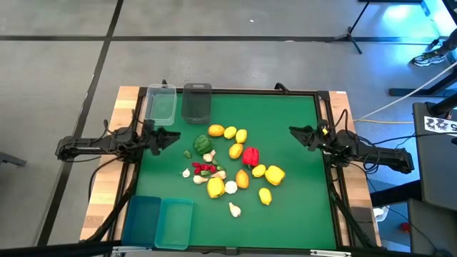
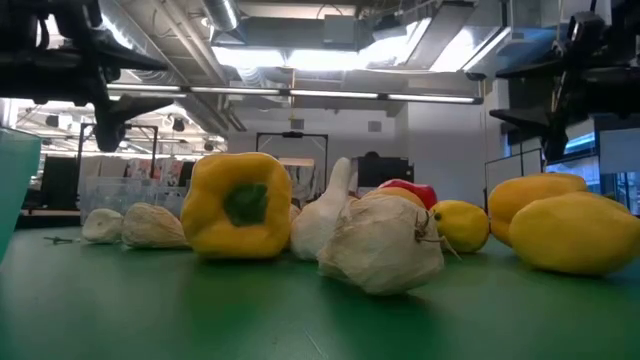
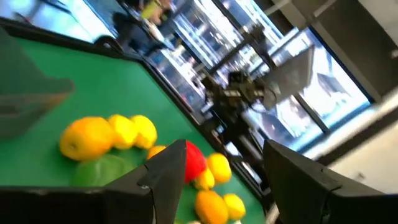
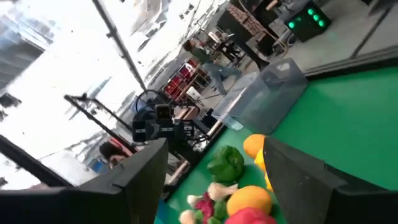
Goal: Sort produce into baskets
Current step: Put the green bell pepper into the transparent bin
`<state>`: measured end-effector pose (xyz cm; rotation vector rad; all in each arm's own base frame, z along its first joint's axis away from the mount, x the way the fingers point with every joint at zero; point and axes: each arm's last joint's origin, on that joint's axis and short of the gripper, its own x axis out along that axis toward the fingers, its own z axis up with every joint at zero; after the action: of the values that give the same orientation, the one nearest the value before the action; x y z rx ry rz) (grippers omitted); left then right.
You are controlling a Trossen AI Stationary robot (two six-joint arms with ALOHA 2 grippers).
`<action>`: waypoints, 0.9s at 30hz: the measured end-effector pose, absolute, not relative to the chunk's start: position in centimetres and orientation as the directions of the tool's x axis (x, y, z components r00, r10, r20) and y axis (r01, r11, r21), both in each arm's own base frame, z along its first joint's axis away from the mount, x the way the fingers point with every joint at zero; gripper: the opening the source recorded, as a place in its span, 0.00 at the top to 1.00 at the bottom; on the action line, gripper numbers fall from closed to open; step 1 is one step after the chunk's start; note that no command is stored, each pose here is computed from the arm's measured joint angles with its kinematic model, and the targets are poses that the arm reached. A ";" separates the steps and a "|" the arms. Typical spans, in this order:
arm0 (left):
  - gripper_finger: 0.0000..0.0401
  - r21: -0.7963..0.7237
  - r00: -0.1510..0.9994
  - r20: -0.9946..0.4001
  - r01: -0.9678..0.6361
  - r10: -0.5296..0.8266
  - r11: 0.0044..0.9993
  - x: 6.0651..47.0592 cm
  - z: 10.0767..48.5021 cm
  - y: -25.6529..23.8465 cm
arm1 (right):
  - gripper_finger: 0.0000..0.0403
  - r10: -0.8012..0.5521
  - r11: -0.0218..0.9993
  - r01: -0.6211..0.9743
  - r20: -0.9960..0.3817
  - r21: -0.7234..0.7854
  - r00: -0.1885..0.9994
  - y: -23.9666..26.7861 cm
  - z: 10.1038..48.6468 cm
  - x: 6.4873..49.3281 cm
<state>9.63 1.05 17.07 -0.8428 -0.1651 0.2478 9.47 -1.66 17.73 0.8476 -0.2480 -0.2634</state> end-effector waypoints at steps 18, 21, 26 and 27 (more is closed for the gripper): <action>0.48 -0.775 0.931 0.208 -0.029 0.298 0.631 9.1 20.6 1.0 | 0.35 -0.326 0.630 0.132 0.107 0.766 0.939 -1.7 17.7 9.5; 0.48 -0.725 0.925 0.254 -0.012 0.283 0.689 8.8 24.3 0.8 | 0.35 -0.342 0.643 0.150 0.107 0.751 0.934 -1.7 17.7 9.5; 0.48 -0.583 0.926 0.270 -0.062 0.265 0.810 10.0 31.5 0.6 | 0.35 -0.398 0.645 0.197 0.104 0.738 0.911 -1.9 17.7 9.4; 0.48 -0.554 0.935 0.239 -0.090 0.262 0.827 10.8 32.6 0.5 | 0.35 -0.410 0.642 0.206 0.104 0.739 0.906 -1.9 17.7 9.4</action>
<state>10.76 0.54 32.61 -0.5679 -0.3148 0.1903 9.37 -1.90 17.69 0.8014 -0.2739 -0.3558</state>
